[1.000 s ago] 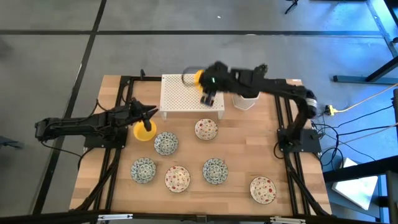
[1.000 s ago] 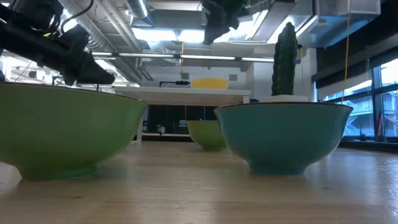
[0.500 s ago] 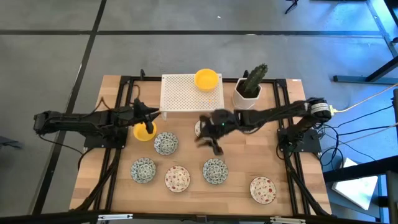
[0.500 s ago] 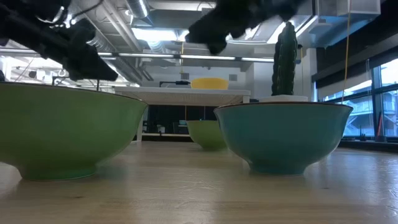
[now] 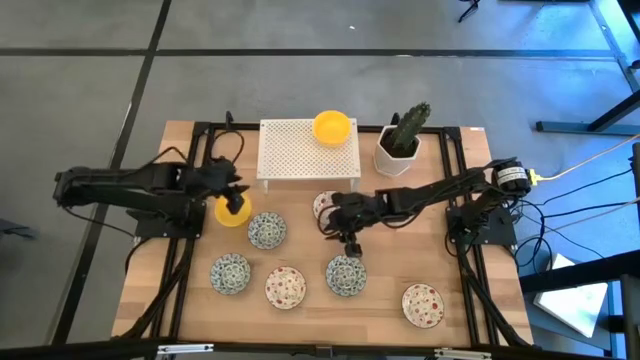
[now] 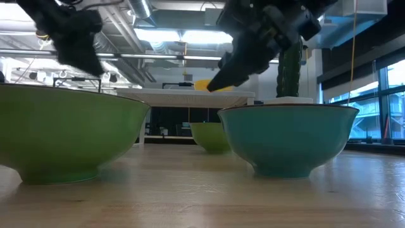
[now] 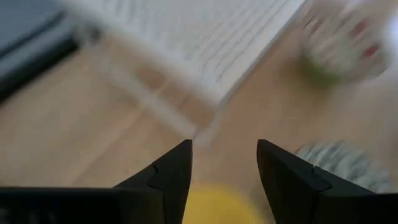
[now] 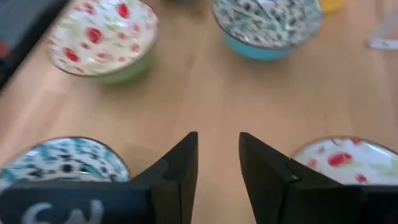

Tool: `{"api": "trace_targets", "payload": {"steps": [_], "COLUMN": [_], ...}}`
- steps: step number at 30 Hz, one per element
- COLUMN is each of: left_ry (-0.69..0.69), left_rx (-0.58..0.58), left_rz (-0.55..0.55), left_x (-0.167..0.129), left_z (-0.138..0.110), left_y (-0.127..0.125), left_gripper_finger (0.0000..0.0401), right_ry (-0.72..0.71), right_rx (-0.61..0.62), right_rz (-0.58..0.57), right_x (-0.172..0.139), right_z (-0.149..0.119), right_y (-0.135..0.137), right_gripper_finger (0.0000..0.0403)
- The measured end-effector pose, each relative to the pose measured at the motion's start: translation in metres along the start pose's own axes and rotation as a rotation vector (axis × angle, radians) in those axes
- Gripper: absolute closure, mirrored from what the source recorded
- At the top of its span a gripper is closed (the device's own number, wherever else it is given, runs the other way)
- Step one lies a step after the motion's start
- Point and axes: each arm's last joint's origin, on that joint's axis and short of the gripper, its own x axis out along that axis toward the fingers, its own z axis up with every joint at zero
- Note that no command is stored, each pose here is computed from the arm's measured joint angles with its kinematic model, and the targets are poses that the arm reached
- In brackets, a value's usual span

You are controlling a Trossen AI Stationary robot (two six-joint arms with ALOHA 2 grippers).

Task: Pick & Place Mini bowls
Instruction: Stack the yellow bowl on top of the yellow bowl on the shelf

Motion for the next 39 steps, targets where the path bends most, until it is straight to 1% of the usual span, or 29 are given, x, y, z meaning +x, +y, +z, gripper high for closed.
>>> {"api": "trace_targets", "payload": {"steps": [5, 8, 11, 16, 21, 24, 27, 31, 33, 39], "left_ry": [0.265, 0.364, 0.387, 0.425, 0.467, 0.512, 0.566, 0.578, 0.575, 0.602], "left_rx": [-0.072, -0.099, -0.095, -0.074, -0.039, 0.001, 0.012, 0.006, -0.004, -0.050], "left_rz": [0.133, 0.197, 0.221, 0.293, 0.388, 0.421, 0.405, 0.342, 0.329, 0.393], "left_x": [0.002, 0.005, 0.010, 0.022, 0.036, 0.044, 0.051, 0.059, 0.063, 0.071], "left_z": [-0.018, -0.023, -0.023, -0.024, -0.024, -0.023, -0.022, -0.017, -0.015, -0.012], "left_y": [0.009, 0.010, 0.007, 0.003, 0.001, 0.003, 0.005, 0.006, 0.008, 0.018], "left_gripper_finger": [0.0220, 0.0215, 0.0209, 0.0201, 0.0201, 0.0201, 0.0201, 0.0207, 0.0211, 0.0218], "right_ry": [0.000, -0.001, -0.003, -0.001, -0.008, -0.015, -0.014, -0.014, -0.014, -0.013], "right_rx": [0.010, 0.014, 0.018, 0.050, 0.053, 0.055, 0.052, 0.048, 0.046, 0.040], "right_rz": [-0.012, -0.011, -0.011, -0.010, -0.005, -0.003, 0.002, 0.009, 0.011, 0.017], "right_x": [0.000, 0.000, 0.000, 0.000, 0.000, 0.000, 0.001, 0.001, 0.001, 0.001], "right_z": [0.000, 0.000, 0.000, 0.000, 0.001, 0.002, 0.002, 0.002, 0.002, 0.002], "right_y": [0.000, 0.000, 0.000, 0.001, 0.003, 0.004, 0.006, 0.009, 0.010, 0.012], "right_gripper_finger": [0.0287, 0.0287, 0.0287, 0.0287, 0.0287, 0.0287, 0.0287, 0.0287, 0.0287, 0.0287]}}
